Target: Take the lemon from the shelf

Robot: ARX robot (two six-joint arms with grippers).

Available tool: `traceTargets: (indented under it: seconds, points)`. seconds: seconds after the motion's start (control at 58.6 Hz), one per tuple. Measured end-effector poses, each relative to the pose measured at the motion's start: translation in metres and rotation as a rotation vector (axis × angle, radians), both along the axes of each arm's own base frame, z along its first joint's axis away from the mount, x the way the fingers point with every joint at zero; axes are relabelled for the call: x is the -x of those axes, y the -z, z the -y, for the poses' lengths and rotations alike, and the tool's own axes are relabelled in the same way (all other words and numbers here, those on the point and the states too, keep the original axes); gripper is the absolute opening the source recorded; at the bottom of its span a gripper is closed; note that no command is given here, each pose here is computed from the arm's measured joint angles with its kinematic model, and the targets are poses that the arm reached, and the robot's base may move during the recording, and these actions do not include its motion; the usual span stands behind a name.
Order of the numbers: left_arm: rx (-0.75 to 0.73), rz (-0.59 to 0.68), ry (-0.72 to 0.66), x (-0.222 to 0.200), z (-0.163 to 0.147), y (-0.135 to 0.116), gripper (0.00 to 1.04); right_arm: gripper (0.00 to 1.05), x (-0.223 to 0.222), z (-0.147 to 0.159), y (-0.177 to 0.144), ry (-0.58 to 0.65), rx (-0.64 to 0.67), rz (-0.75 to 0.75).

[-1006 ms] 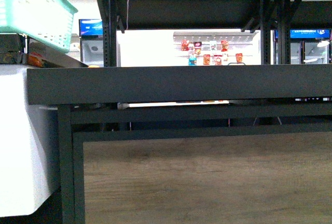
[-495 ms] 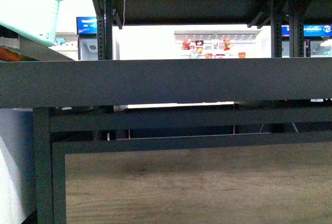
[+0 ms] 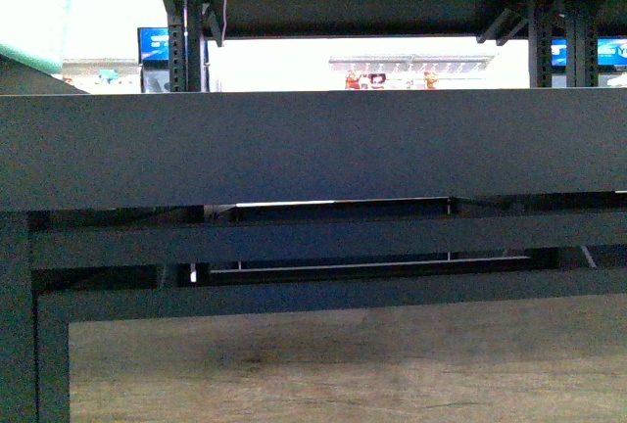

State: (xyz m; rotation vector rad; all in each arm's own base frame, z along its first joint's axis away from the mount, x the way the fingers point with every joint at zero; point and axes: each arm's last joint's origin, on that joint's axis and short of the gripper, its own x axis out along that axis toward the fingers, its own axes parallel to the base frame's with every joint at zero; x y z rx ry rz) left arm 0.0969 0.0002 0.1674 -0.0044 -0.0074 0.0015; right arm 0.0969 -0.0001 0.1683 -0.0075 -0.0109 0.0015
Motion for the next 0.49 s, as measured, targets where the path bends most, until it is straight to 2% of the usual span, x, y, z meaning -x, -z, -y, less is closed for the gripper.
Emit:
traceTargets:
  seconds: [0.495]
  points:
    - [0.000, 0.000, 0.000, 0.0000, 0.0000, 0.0000, 0.97, 0.97, 0.0000, 0.0000, 0.0000, 0.000, 0.000, 0.000]
